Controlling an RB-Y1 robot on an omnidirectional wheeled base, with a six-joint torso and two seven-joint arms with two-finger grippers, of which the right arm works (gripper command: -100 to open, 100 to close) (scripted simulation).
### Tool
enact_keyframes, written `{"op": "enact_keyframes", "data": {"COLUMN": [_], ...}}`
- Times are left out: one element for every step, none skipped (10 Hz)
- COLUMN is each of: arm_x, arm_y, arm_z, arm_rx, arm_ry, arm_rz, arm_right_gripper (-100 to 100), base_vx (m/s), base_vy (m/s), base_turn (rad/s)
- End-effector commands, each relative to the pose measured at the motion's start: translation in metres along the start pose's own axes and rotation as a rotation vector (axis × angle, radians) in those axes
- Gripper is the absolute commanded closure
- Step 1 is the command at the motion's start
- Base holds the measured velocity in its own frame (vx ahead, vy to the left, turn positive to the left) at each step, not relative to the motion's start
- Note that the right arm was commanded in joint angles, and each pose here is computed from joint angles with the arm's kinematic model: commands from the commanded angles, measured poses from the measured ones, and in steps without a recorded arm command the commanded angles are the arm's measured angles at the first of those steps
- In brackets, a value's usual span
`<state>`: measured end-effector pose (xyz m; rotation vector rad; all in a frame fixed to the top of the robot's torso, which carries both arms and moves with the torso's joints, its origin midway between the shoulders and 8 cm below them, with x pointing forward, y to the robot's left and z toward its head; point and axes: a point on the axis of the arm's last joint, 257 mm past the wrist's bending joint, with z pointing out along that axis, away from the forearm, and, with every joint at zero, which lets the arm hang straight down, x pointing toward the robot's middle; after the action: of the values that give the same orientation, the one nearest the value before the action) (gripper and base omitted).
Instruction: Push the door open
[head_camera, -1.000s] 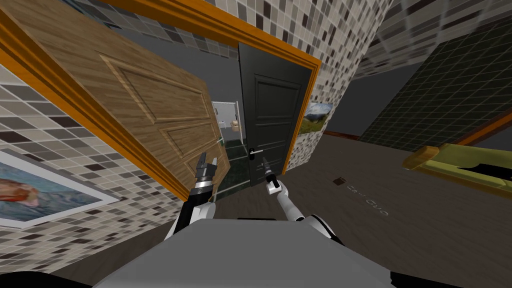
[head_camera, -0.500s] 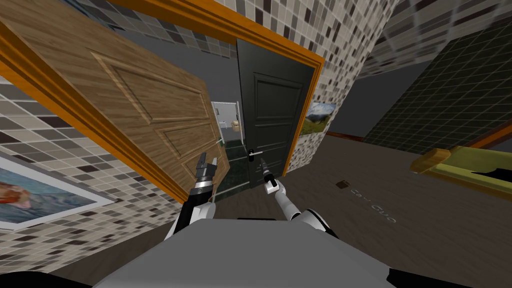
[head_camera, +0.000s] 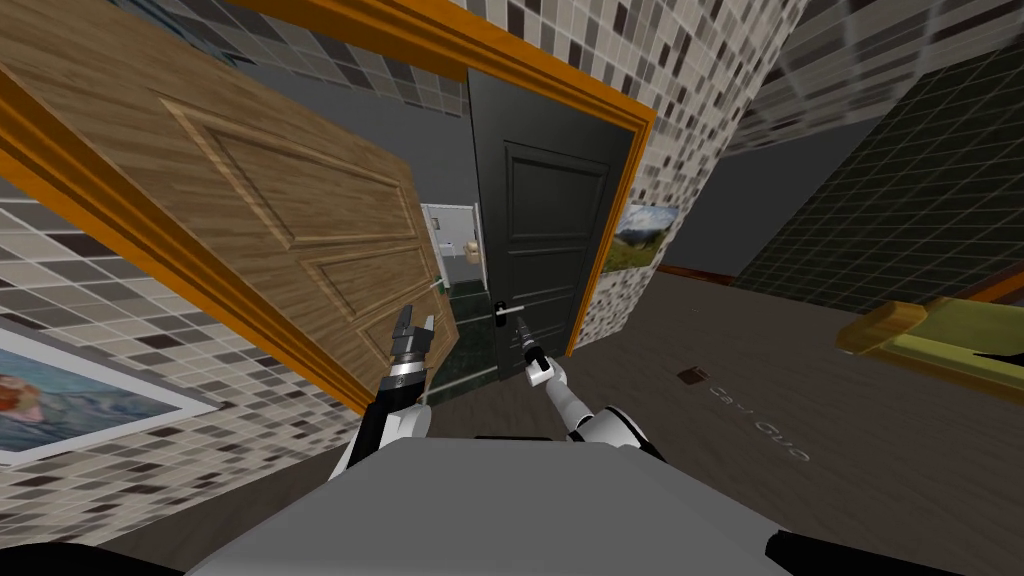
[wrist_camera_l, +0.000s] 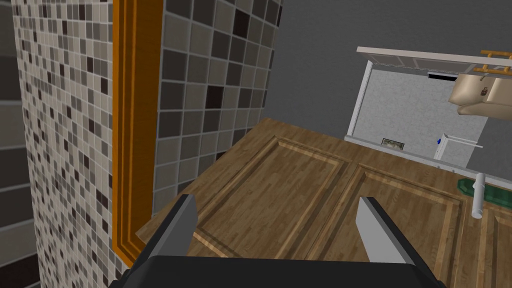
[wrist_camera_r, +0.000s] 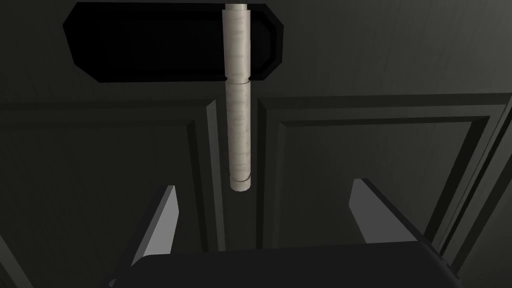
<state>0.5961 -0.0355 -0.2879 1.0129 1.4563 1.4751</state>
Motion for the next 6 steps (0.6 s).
{"op": "enact_keyframes", "data": {"arm_x": [0.0, -0.021, -0.024, -0.031, -0.035, -0.036], "arm_y": [0.0, -0.003, -0.003, -0.004, -0.005, -0.005], "arm_z": [0.0, -0.0029, -0.0035, -0.0046, -0.0054, -0.0059], "arm_rx": [0.0, 0.007, 0.008, 0.009, 0.01, 0.011], "arm_ry": [0.0, -0.017, -0.02, -0.026, -0.031, -0.033], "arm_rz": [0.0, -0.028, -0.033, -0.04, -0.044, -0.044], "arm_right_gripper": [-100, -100, -100, -100, -100, -100], "base_vx": [0.032, 0.119, 0.16, 0.166, 0.163, 0.169], "base_vy": [-0.021, 0.029, 0.054, 0.069, 0.058, 0.082], "base_turn": [0.004, 0.028, 0.02, 0.016, 0.019, 0.028]}}
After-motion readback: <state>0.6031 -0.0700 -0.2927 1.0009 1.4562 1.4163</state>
